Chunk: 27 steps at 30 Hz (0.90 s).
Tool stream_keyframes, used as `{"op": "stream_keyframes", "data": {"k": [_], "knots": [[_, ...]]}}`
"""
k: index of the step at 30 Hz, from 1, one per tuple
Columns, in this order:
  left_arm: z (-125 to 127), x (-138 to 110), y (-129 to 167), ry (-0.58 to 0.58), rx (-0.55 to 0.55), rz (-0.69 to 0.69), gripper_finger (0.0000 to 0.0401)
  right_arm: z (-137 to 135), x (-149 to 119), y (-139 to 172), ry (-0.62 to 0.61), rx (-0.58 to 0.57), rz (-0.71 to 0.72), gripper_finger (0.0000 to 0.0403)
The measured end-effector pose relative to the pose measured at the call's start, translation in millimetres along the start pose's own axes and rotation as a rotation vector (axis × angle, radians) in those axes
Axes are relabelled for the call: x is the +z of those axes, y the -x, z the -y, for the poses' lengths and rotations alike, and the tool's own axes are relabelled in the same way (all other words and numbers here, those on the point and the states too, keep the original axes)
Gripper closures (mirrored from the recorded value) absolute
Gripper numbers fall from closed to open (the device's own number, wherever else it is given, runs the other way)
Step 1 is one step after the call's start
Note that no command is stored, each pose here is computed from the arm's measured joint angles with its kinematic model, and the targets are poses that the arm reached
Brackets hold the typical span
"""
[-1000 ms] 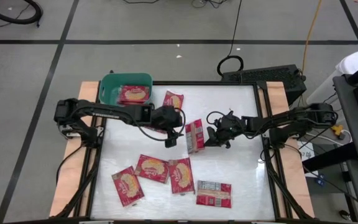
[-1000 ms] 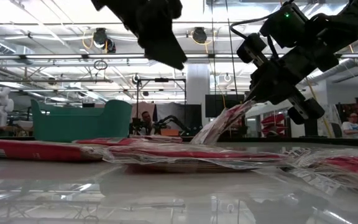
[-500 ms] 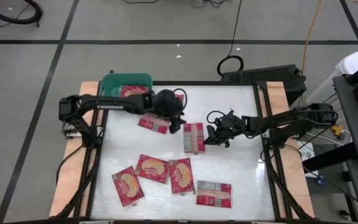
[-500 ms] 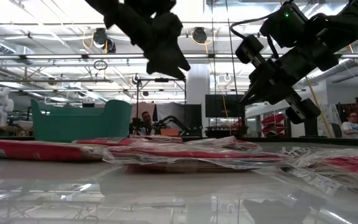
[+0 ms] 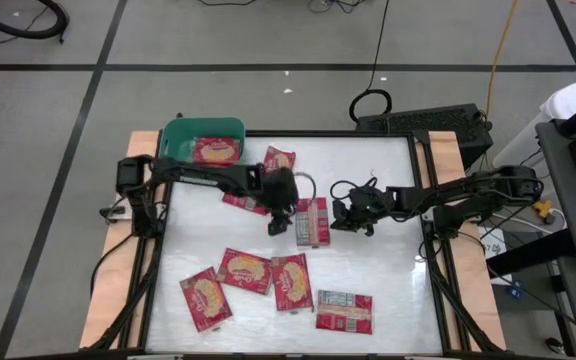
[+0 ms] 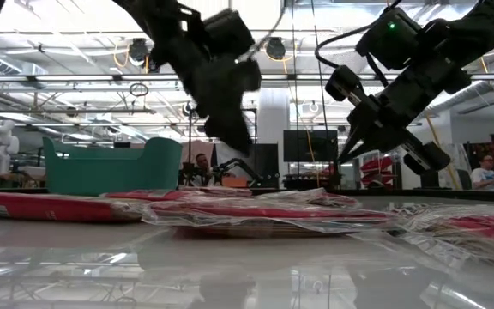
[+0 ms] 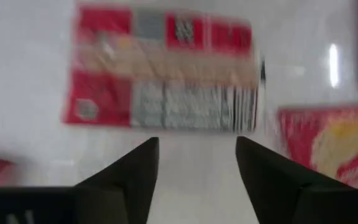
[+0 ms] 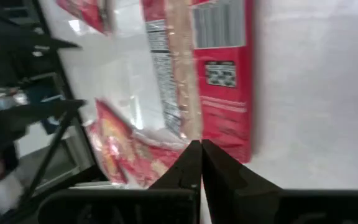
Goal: Sort popcorn bags into baskets
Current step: Put the red popcorn bag into the green bin
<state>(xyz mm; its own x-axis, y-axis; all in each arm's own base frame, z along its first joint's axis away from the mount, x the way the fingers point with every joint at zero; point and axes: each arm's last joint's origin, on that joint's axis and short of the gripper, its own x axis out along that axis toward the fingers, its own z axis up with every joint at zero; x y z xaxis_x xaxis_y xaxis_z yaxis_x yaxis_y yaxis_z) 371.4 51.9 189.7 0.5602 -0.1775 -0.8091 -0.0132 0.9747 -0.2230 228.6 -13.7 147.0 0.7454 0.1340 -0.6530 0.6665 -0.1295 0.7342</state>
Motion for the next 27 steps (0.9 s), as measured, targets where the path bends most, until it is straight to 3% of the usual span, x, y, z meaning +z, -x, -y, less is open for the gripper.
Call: {"op": "stream_keyframes", "data": {"k": [4,12,20,27], "knots": [[10,-1,-20,-0.066,-0.016,0.003,0.0232,7,1,-5,-0.01,-0.072,0.007,0.038],[19,-4,-46,-0.103,-0.03,0.005,0.0294,15,0,-23,-0.033,-0.112,-0.015,0.0329],[6,-15,-69,-0.041,-0.012,-0.055,0.0306,17,3,-32,-0.044,-0.104,0.012,0.0272],[3,-15,-73,-0.041,-0.016,-0.034,0.0306,14,4,-37,0.024,-0.04,0.023,0.0253]]}}
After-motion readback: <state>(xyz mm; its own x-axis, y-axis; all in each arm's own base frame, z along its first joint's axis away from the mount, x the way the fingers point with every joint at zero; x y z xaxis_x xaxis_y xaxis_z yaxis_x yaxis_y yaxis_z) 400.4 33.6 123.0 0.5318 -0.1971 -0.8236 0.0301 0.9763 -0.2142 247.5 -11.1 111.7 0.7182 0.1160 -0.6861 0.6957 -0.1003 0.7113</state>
